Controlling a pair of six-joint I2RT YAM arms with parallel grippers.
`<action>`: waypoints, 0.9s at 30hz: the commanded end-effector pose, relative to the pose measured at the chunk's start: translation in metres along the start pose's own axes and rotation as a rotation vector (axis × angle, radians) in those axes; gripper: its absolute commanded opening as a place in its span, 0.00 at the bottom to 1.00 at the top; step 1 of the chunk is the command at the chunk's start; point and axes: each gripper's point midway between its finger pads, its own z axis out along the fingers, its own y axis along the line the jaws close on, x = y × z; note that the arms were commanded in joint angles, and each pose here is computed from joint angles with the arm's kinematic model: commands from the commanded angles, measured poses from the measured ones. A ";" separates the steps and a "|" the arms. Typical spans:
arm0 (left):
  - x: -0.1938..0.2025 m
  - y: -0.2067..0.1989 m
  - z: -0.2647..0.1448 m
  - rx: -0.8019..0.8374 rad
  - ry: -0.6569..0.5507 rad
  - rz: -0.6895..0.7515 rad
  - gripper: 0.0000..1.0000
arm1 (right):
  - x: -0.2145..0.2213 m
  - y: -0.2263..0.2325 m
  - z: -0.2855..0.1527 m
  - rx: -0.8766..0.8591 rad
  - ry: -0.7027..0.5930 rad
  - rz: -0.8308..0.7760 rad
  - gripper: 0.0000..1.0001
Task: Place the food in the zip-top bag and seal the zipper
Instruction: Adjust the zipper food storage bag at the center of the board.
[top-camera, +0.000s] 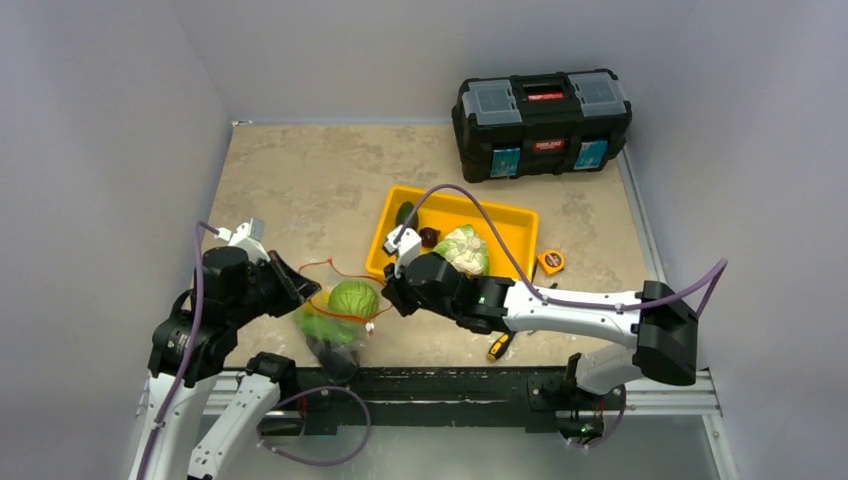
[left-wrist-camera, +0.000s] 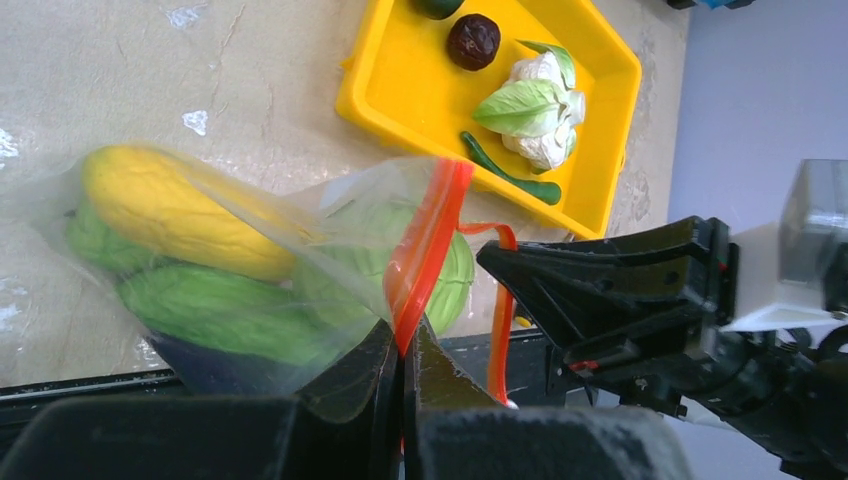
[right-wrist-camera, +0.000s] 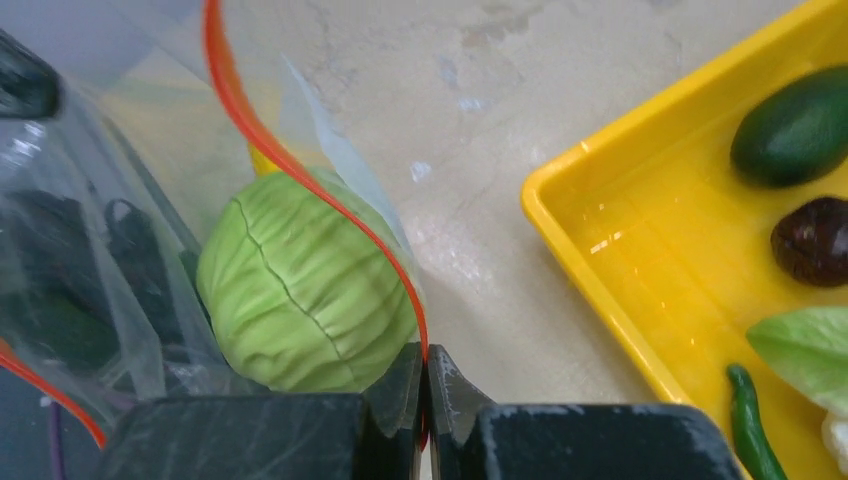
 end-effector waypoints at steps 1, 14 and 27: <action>-0.021 -0.018 -0.017 0.053 -0.086 0.038 0.00 | -0.088 0.039 -0.030 -0.114 -0.200 -0.014 0.00; -0.001 0.004 0.008 0.022 -0.056 -0.055 0.00 | -0.120 0.082 -0.039 -0.273 -0.298 0.020 0.00; -0.022 -0.013 -0.026 0.047 -0.146 -0.014 0.00 | -0.145 0.083 -0.062 -0.280 -0.350 0.020 0.00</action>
